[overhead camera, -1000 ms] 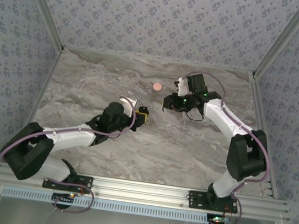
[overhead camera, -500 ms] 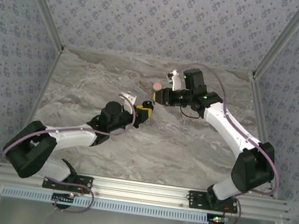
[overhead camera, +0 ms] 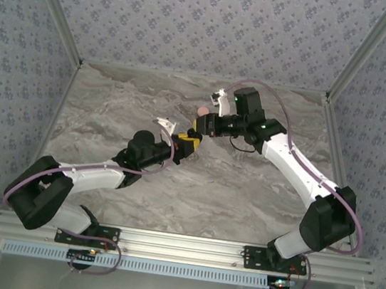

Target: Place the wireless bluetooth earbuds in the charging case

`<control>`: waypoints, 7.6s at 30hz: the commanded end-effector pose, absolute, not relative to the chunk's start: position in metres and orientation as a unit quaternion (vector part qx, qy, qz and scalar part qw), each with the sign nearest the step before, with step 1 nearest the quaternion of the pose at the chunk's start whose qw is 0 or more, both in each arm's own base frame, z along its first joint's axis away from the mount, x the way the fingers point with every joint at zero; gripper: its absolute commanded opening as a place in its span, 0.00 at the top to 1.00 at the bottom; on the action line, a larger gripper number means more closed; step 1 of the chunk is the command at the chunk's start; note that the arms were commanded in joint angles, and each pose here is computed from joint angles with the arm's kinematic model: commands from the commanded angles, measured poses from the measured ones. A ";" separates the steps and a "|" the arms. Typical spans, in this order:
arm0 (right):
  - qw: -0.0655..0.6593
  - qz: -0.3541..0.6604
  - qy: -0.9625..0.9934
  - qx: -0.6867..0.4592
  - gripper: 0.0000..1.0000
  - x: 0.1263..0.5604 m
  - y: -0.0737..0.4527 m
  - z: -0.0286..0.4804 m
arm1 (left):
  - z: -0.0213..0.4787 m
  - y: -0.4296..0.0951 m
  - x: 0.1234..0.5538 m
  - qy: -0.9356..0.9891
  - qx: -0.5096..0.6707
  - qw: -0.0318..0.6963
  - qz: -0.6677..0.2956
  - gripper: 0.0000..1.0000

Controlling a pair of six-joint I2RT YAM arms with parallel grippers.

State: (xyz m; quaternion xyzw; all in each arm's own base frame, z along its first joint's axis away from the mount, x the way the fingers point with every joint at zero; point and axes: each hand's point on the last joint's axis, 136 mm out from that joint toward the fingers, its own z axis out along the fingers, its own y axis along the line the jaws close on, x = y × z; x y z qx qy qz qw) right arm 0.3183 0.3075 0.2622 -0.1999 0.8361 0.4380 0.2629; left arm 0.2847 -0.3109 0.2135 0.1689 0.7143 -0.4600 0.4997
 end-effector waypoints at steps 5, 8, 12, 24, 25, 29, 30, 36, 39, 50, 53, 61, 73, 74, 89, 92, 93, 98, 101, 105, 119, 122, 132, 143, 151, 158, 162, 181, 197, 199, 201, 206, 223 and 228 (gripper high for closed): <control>0.302 0.448 0.810 -0.227 0.77 0.314 0.309 0.296 | 0.253 -0.318 0.276 0.668 0.186 0.522 -0.497 0.87; 0.304 0.447 0.809 -0.230 0.77 0.312 0.309 0.297 | 0.257 -0.317 0.274 0.664 0.186 0.524 -0.500 0.87; 0.312 0.444 0.807 -0.234 0.77 0.311 0.308 0.300 | 0.265 -0.316 0.271 0.652 0.187 0.531 -0.508 0.87; 0.320 0.445 0.798 -0.250 0.76 0.304 0.309 0.306 | 0.278 -0.314 0.265 0.639 0.191 0.536 -0.517 0.87; 0.320 0.444 0.798 -0.251 0.76 0.304 0.309 0.305 | 0.279 -0.314 0.265 0.638 0.191 0.536 -0.518 0.87; 0.318 0.445 0.798 -0.254 0.77 0.302 0.309 0.304 | 0.282 -0.313 0.265 0.638 0.190 0.538 -0.517 0.87; 0.319 0.443 0.798 -0.255 0.76 0.302 0.309 0.304 | 0.283 -0.312 0.265 0.637 0.190 0.539 -0.518 0.87; 0.317 0.439 0.800 -0.257 0.77 0.300 0.308 0.301 | 0.287 -0.311 0.265 0.635 0.188 0.542 -0.517 0.87; 0.317 0.433 0.802 -0.262 0.77 0.299 0.307 0.299 | 0.288 -0.311 0.265 0.636 0.186 0.542 -0.517 0.87; 0.310 0.424 0.803 -0.282 0.76 0.290 0.307 0.295 | 0.293 -0.309 0.266 0.639 0.183 0.545 -0.512 0.87; 0.306 0.426 0.801 -0.288 0.76 0.286 0.309 0.295 | 0.295 -0.309 0.266 0.638 0.183 0.545 -0.512 0.87; 0.302 0.418 0.807 -0.290 0.76 0.285 0.308 0.291 | 0.297 -0.310 0.267 0.636 0.185 0.549 -0.510 0.87; 0.301 0.408 0.810 -0.295 0.68 0.284 0.305 0.292 | 0.295 -0.310 0.265 0.638 0.199 0.548 -0.503 0.87; 0.302 0.408 0.809 -0.296 0.67 0.283 0.305 0.294 | 0.295 -0.311 0.265 0.638 0.200 0.548 -0.502 0.87; 0.308 0.391 0.811 -0.307 0.58 0.280 0.302 0.303 | 0.289 -0.313 0.258 0.640 0.242 0.547 -0.483 0.87; 0.315 0.392 0.807 -0.311 0.56 0.277 0.301 0.310 | 0.288 -0.312 0.255 0.638 0.256 0.551 -0.473 0.87; 0.316 0.391 0.805 -0.313 0.56 0.275 0.301 0.312 | 0.288 -0.312 0.254 0.637 0.260 0.553 -0.470 0.87; 0.315 0.392 0.802 -0.321 0.56 0.272 0.302 0.316 | 0.290 -0.310 0.250 0.632 0.274 0.557 -0.464 0.87; 0.314 0.393 0.802 -0.323 0.56 0.270 0.302 0.317 | 0.289 -0.311 0.249 0.631 0.279 0.556 -0.463 0.88; 0.314 0.394 0.799 -0.329 0.57 0.269 0.304 0.319 | 0.289 -0.311 0.248 0.631 0.281 0.555 -0.464 0.88; 0.274 0.393 0.802 -0.356 0.64 0.253 0.307 0.309 | 0.292 -0.309 0.242 0.624 0.305 0.561 -0.451 0.88; 0.266 0.397 0.801 -0.361 0.65 0.250 0.310 0.307 | 0.293 -0.309 0.241 0.623 0.306 0.560 -0.452 0.88; 0.252 0.402 0.793 -0.382 0.66 0.243 0.322 0.307 | 0.293 -0.312 0.240 0.623 0.310 0.554 -0.458 0.88; 0.298 0.359 0.807 -0.362 0.60 0.258 0.312 0.316 | 0.286 -0.311 0.244 0.636 0.306 0.548 -0.449 0.88; 0.353 0.342 0.816 -0.304 0.60 0.277 0.284 0.331 | 0.283 -0.311 0.242 0.644 0.311 0.537 -0.447 0.87; 0.317 0.358 0.839 -0.261 0.72 0.291 0.263 0.310 | 0.301 -0.312 0.232 0.617 0.328 0.547 -0.461 0.87; 0.294 0.373 0.845 -0.243 0.85 0.296 0.255 0.297 | 0.315 -0.315 0.222 0.594 0.349 0.548 -0.475 0.87; 0.228 0.474 0.801 -0.285 0.92 0.273 0.277 0.295 | 0.337 -0.319 0.210 0.554 0.376 0.554 -0.495 0.87; 0.235 0.510 0.759 -0.329 0.92 0.248 0.286 0.323 | 0.324 -0.322 0.218 0.570 0.368 0.546 -0.491 0.87; 0.236 0.511 0.757 -0.331 0.92 0.247 0.286 0.324 | 0.322 -0.322 0.219 0.574 0.366 0.545 -0.490 0.87; 0.239 0.508 0.758 -0.331 0.92 0.248 0.285 0.323 | 0.321 -0.322 0.220 0.576 0.363 0.547 -0.487 0.87; 0.253 0.473 0.785 -0.311 0.91 0.260 0.278 0.312 | 0.317 -0.321 0.224 0.586 0.357 0.544 -0.482 0.87; 0.297 0.233 0.914 -0.146 0.90 0.325 0.195 0.248 | 0.263 -0.305 0.297 0.775 0.194 0.472 -0.373 0.84; 0.293 0.213 0.923 -0.131 0.87 0.324 0.182 0.238 | 0.230 -0.303 0.321 0.843 0.126 0.384 -0.354 0.85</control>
